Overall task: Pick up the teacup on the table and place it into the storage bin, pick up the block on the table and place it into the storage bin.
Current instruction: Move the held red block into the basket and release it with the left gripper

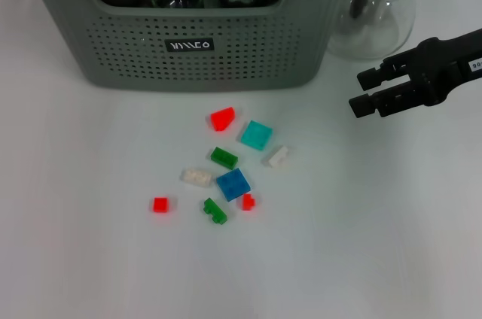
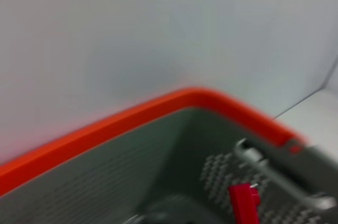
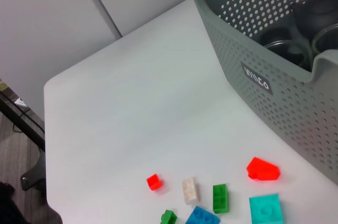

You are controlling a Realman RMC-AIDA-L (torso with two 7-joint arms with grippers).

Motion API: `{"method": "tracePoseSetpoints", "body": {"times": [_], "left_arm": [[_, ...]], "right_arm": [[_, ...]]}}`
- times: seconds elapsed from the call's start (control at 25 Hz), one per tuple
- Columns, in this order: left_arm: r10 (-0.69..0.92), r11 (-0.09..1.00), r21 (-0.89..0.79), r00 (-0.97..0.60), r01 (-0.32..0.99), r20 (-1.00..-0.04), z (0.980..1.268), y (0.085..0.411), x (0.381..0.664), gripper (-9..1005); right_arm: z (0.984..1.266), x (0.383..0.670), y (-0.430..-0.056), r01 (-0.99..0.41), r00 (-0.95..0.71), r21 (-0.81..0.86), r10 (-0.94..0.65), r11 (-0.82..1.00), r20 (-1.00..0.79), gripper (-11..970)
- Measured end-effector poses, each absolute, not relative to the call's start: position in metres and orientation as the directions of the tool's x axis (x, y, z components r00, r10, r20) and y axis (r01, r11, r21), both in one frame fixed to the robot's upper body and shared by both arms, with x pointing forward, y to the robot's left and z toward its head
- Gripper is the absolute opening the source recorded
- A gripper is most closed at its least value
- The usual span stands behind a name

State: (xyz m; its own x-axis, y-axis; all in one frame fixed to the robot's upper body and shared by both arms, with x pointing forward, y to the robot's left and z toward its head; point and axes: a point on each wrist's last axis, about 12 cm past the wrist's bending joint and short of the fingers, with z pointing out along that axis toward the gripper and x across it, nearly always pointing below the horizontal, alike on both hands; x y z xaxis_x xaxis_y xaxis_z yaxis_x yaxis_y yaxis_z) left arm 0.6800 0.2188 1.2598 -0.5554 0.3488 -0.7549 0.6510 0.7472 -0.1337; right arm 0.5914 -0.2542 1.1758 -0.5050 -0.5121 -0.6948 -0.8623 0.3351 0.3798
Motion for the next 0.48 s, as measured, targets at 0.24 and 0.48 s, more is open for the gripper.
{"method": "tracePoseSetpoints", "body": {"times": [0.24, 0.48], "left_arm": [[0.445, 0.799, -0.009, -0.601, 0.601, -0.664, 1.235, 0.207, 0.695, 155], [0.462, 0.807, 0.02, -0.609, 0.59, -0.644, 1.224, 0.201, 0.696, 153]], "right_arm": [[1.177, 0.593, -0.253, -0.86, -0.51, 0.382, -0.513, 0.339, -0.691, 686], [1.177, 0.593, -0.252, -0.861, -0.507, 0.379, -0.516, 0.338, -0.69, 686]]}}
